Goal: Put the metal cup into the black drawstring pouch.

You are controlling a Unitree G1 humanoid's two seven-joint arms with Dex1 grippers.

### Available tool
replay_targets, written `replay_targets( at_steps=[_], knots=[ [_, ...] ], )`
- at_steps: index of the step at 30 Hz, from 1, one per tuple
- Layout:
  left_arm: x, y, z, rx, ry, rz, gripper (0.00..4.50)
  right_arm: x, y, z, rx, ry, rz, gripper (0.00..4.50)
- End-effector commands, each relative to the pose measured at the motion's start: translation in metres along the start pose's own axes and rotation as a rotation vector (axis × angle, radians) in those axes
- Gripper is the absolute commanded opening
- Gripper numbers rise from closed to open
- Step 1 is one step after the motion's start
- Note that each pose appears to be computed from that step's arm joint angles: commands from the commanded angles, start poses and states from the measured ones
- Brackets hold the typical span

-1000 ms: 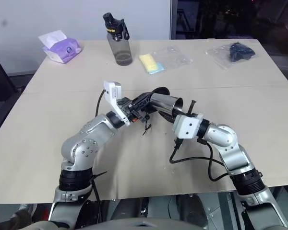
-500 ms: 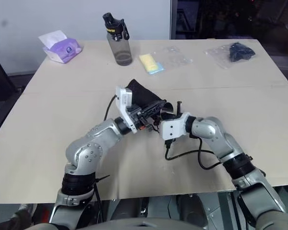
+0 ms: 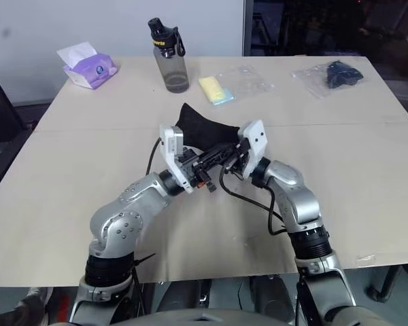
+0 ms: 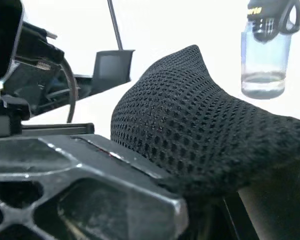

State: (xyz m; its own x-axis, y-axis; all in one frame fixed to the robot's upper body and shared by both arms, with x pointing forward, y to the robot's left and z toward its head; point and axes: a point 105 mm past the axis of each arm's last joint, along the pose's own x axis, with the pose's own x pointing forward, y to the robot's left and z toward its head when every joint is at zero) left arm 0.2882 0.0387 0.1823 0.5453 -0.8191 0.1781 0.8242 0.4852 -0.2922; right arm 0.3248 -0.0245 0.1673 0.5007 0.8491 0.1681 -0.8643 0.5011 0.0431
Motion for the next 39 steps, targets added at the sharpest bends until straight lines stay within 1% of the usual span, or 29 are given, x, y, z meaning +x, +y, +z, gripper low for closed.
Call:
replay_targets(
  at_steps=[1,2,4,5,6,8,9,12,15,18,19,21,24,26,29,31,33,34,36,39],
  knots=[
    [0.002,0.016,0.009,0.028,-0.039,0.079,0.0,-0.007,0.019,0.018,-0.135,-0.01,0.098,0.94],
    [0.001,0.024,0.012,0.033,-0.053,0.112,0.0,-0.009,0.015,0.018,-0.168,-0.004,0.071,1.29],
    [-0.001,0.037,0.015,0.051,-0.063,0.17,0.0,-0.015,0.009,0.021,-0.191,-0.001,0.045,2.29],
    [-0.003,0.044,0.016,0.064,-0.062,0.197,0.0,-0.02,0.008,0.02,-0.202,0.021,0.059,2.68],
    [-0.004,0.049,0.017,0.07,-0.064,0.219,0.0,-0.027,0.01,0.018,-0.235,0.059,0.099,3.21],
    [-0.007,0.057,0.017,0.069,-0.067,0.247,0.0,-0.042,0.013,0.013,-0.306,0.148,0.184,3.21],
    [-0.008,0.059,0.017,0.066,-0.066,0.252,0.0,-0.049,0.015,0.013,-0.287,0.167,0.209,3.21],
    [-0.011,0.06,0.015,0.051,-0.066,0.255,0.0,-0.061,0.018,0.027,-0.149,0.129,0.238,3.21],
    [-0.012,0.059,0.016,0.02,-0.086,0.258,0.0,-0.067,0.016,0.044,-0.111,0.072,0.214,3.21],
    [-0.011,0.059,0.027,-0.062,-0.163,0.267,0.0,-0.07,0.008,0.028,-0.085,0.122,0.137,3.21],
    [-0.011,0.058,0.029,-0.074,-0.168,0.258,0.0,-0.067,0.005,0.02,-0.094,0.134,0.095,3.21],
    [-0.011,0.055,0.029,-0.086,-0.165,0.245,0.0,-0.06,0.002,0.015,-0.125,0.132,0.053,3.21],
    [-0.012,0.052,0.034,-0.158,-0.198,0.225,0.0,-0.054,-0.006,0.006,-0.127,0.159,-0.013,3.21],
    [-0.011,0.049,0.04,-0.22,-0.233,0.208,0.0,-0.055,0.0,-0.008,-0.084,0.212,-0.004,3.21],
    [-0.01,0.049,0.051,-0.327,-0.294,0.189,0.0,-0.055,0.018,-0.022,-0.014,0.268,0.06,3.21],
    [-0.009,0.048,0.055,-0.361,-0.305,0.177,0.0,-0.052,0.037,-0.019,0.1,0.251,0.132,3.21],
    [-0.008,0.048,0.056,-0.365,-0.295,0.177,0.0,-0.046,0.046,-0.018,0.138,0.258,0.168,3.21],
    [-0.007,0.048,0.056,-0.367,-0.292,0.176,0.0,-0.043,0.046,-0.021,0.124,0.283,0.161,3.21],
    [-0.006,0.048,0.055,-0.372,-0.285,0.172,0.0,-0.036,0.032,-0.029,0.072,0.326,0.073,3.21],
    [-0.006,0.047,0.054,-0.372,-0.279,0.171,0.0,-0.027,0.021,-0.025,0.018,0.298,0.026,3.21]
  ],
)
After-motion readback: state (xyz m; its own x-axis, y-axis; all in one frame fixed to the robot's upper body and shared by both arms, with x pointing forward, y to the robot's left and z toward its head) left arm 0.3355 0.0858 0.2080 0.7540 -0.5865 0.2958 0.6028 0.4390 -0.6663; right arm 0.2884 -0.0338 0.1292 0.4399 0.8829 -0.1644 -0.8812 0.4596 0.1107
